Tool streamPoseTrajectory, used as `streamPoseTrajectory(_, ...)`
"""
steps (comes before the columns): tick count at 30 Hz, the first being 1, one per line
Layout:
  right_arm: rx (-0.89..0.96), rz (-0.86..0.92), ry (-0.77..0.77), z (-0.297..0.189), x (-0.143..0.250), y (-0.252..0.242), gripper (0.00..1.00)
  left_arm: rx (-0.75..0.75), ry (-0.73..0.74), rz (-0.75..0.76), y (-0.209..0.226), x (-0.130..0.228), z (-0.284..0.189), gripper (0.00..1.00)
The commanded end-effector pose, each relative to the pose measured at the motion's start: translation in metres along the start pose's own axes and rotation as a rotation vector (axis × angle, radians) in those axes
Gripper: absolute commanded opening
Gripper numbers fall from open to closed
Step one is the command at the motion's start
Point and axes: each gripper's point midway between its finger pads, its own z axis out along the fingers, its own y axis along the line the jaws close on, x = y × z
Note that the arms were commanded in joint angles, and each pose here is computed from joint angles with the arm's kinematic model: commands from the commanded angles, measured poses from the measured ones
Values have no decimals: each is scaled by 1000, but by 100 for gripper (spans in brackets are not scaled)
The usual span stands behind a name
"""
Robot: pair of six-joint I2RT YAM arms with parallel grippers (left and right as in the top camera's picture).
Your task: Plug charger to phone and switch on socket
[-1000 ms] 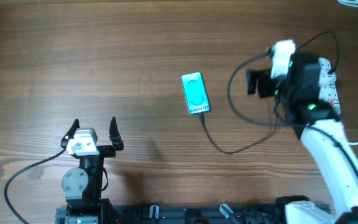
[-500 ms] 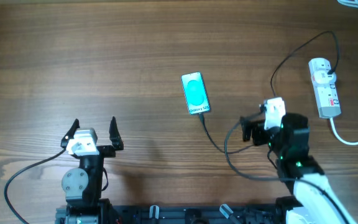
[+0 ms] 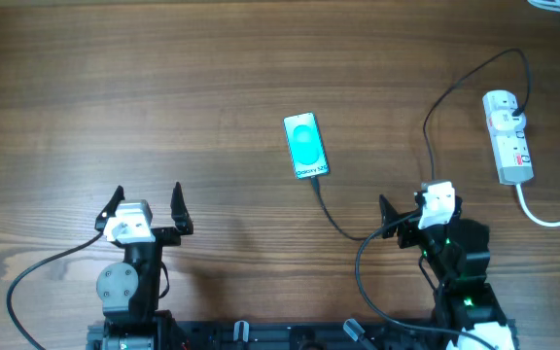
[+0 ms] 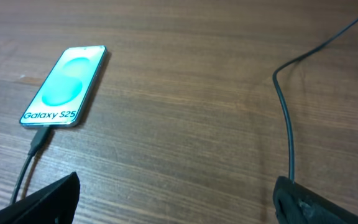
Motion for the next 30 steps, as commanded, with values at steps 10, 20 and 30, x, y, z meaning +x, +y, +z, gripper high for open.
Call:
streamPoseTrajectory(10,-22,3,-265,-32,-53,8,100,-4,-1,19,0,1,0,100)
streamPoseTrajectory(20,-23,-31,-463,-59,-91,11,100,-4,-1,19,0,1,0,100)
streamPoseTrajectory(30,-22,-31,-447,-57,-88,11,100,-4,-1,19,0,1,0,100)
